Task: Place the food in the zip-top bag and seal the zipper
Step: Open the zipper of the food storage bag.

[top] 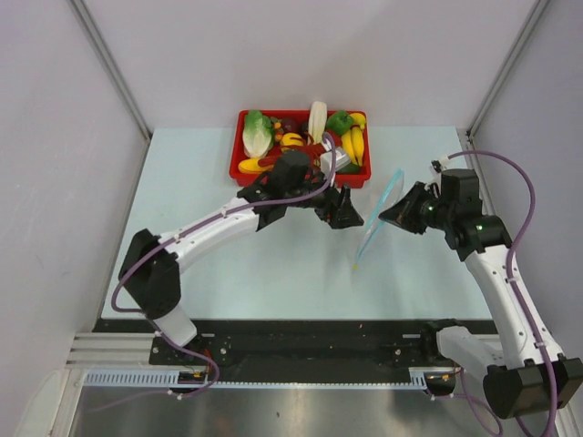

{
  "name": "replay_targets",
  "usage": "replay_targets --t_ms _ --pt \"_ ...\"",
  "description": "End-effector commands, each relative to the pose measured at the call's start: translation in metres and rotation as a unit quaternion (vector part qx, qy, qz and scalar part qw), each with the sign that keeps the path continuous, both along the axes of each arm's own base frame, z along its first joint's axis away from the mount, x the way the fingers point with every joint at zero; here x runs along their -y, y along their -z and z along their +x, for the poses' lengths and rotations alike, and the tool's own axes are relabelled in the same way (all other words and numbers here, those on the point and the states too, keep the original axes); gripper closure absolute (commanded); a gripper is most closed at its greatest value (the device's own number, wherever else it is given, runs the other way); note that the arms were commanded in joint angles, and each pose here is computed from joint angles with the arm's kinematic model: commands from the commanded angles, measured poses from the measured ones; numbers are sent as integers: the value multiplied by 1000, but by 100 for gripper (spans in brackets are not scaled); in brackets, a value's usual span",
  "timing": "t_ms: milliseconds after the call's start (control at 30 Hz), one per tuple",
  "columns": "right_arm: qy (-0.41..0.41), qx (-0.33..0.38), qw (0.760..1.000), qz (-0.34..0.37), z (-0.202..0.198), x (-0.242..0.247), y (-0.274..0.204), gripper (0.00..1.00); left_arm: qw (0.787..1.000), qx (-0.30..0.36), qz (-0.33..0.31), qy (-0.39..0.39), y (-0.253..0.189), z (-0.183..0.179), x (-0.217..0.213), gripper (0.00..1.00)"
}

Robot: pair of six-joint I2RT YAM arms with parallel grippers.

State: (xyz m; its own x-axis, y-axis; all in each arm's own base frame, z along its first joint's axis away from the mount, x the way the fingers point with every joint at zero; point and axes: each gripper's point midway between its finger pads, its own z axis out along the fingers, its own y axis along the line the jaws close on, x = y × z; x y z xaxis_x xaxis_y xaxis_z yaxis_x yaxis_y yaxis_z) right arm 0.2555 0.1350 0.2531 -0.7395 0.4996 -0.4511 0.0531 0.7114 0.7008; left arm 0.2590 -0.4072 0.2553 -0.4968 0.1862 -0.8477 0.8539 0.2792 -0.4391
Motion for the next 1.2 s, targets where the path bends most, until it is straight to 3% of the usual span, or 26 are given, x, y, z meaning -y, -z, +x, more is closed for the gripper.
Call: replay_targets --t_ms 0,100,533,700,933,1167 --pt "-25 54 998 1 18 -11 -16 100 999 -17 -33 -12 -13 13 19 21" --pt "-30 48 998 -1 24 -15 -10 100 999 -35 -8 -9 6 21 27 24" --pt "-12 77 997 -20 23 -1 -23 100 995 -39 -74 45 -47 22 24 21" --pt "2 81 996 -27 32 4 -21 100 992 -50 -72 93 -41 3 37 18" --pt "5 70 997 -28 34 7 -16 100 990 -46 -80 107 -45 7 50 17" --pt "12 66 997 -28 40 12 -14 100 994 -54 -14 94 -6 18 64 40"
